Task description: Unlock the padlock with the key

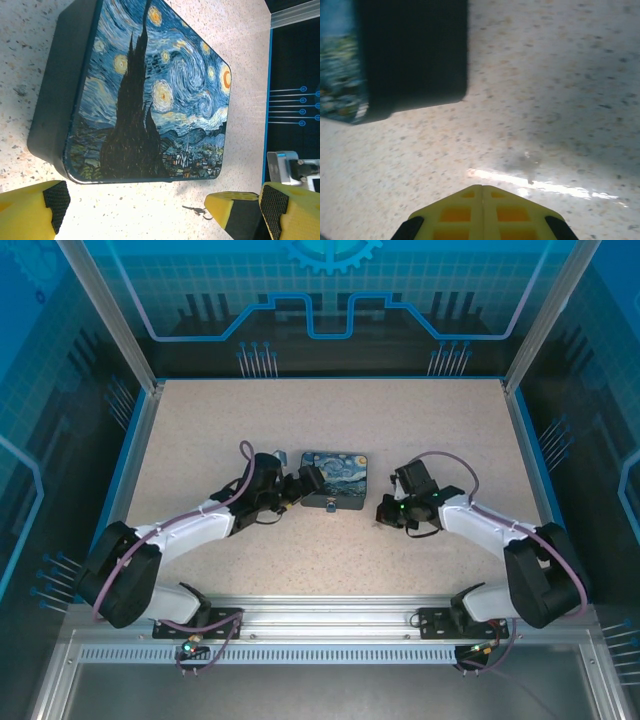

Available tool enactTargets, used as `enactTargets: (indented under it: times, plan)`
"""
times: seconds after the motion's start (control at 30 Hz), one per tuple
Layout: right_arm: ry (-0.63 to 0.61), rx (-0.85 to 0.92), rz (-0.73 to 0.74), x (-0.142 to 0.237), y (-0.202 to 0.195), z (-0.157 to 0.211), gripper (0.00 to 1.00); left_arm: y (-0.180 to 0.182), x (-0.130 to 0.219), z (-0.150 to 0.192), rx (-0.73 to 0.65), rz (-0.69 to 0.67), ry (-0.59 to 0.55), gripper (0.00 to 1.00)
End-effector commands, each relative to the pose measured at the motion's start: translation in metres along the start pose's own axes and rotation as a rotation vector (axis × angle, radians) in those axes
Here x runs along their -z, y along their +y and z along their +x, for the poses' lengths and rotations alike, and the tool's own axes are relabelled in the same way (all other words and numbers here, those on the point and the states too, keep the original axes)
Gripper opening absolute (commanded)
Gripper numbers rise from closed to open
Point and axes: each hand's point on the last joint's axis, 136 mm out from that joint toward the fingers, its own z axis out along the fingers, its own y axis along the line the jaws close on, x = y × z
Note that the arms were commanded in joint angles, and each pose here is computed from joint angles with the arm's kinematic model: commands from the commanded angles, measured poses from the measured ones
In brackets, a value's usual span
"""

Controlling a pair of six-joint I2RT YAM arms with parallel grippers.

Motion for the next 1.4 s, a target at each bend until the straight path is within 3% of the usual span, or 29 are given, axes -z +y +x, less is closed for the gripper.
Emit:
enactTargets:
  times: [0.0,0.33,0.37,0.43,0.47,0.53,0.83,1.1,1.37]
  plan:
    - [0.008,0.085,-0.156,0.010,0.030,0.000,0.00,-0.021,0.002,0.005,-0.010,0.044,0.034,0.99]
    - [0.034,0.092,-0.187,0.015,0.039,0.005,0.00,-0.026,-0.003,0.013,-0.004,0.048,0.055,0.99]
    - [0.044,0.095,-0.178,0.013,0.037,0.008,0.08,-0.026,-0.003,0.013,-0.001,0.045,0.055,0.99]
    - [0.056,0.092,-0.131,0.008,0.028,0.012,0.50,-0.024,-0.003,0.013,-0.003,0.036,0.054,0.99]
    - [0.056,0.094,-0.104,0.006,0.022,0.014,0.64,-0.022,-0.003,0.014,-0.002,0.031,0.055,0.99]
    - [0.049,0.089,-0.054,0.006,0.010,0.018,0.74,-0.020,-0.002,0.014,-0.003,0.024,0.056,0.99]
    - [0.078,0.101,0.129,0.003,-0.015,0.034,0.72,-0.016,-0.001,0.014,-0.011,0.011,0.046,0.99]
    - [0.079,0.297,0.238,-0.006,0.000,0.028,0.56,-0.004,0.008,0.004,0.013,-0.025,0.006,0.99]
    - [0.109,0.401,0.266,-0.025,0.019,0.021,0.52,0.012,0.029,-0.015,0.064,-0.043,-0.058,0.99]
